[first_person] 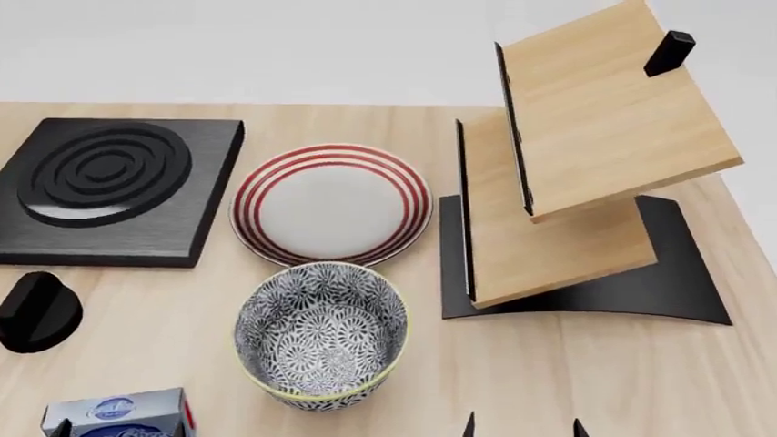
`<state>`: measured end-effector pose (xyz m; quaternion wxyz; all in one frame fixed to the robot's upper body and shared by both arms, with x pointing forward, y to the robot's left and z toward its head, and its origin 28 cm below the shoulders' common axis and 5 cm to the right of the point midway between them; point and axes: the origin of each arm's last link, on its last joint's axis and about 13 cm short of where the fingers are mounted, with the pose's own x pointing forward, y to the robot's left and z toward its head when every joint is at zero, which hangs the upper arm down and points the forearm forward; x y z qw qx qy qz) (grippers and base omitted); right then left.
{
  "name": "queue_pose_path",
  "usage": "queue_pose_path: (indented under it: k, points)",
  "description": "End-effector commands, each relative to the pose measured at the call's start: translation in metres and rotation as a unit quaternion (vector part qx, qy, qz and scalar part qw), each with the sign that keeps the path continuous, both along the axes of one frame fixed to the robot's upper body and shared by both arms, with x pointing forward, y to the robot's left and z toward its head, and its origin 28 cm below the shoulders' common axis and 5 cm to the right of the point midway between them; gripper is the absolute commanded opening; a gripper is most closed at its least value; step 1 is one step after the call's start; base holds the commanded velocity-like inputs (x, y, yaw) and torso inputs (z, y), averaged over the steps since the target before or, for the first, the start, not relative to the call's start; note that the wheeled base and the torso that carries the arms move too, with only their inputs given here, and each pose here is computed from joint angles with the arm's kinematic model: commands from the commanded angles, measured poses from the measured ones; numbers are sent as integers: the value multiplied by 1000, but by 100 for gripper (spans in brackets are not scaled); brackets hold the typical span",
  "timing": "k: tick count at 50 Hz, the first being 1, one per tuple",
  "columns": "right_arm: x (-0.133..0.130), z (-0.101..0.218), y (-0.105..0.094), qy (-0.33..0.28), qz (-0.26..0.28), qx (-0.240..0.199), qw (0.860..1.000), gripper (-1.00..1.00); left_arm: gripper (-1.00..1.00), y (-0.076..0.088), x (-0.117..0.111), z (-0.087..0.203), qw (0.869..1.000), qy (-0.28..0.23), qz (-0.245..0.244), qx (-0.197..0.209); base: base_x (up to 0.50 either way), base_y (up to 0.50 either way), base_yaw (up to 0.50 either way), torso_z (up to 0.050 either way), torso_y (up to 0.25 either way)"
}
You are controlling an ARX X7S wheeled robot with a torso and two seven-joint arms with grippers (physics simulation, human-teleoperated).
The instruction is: Pick up the cream cheese and put it in the bowl.
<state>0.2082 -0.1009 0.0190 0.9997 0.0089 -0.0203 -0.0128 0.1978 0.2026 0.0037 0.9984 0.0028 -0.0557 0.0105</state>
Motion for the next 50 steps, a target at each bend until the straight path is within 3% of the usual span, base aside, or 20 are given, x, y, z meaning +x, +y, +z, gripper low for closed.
queue_pose_path:
  k: [1, 50]
  points:
    - [0, 2, 0, -2, 2, 0, 1000, 100, 100, 0, 0, 2, 1000, -2, 1, 1, 160, 39, 0, 0, 0]
    - [-1, 1, -1, -2, -1, -4, 1000, 100, 100, 0, -1, 1, 1000, -2, 1, 3, 157, 5, 0, 0, 0]
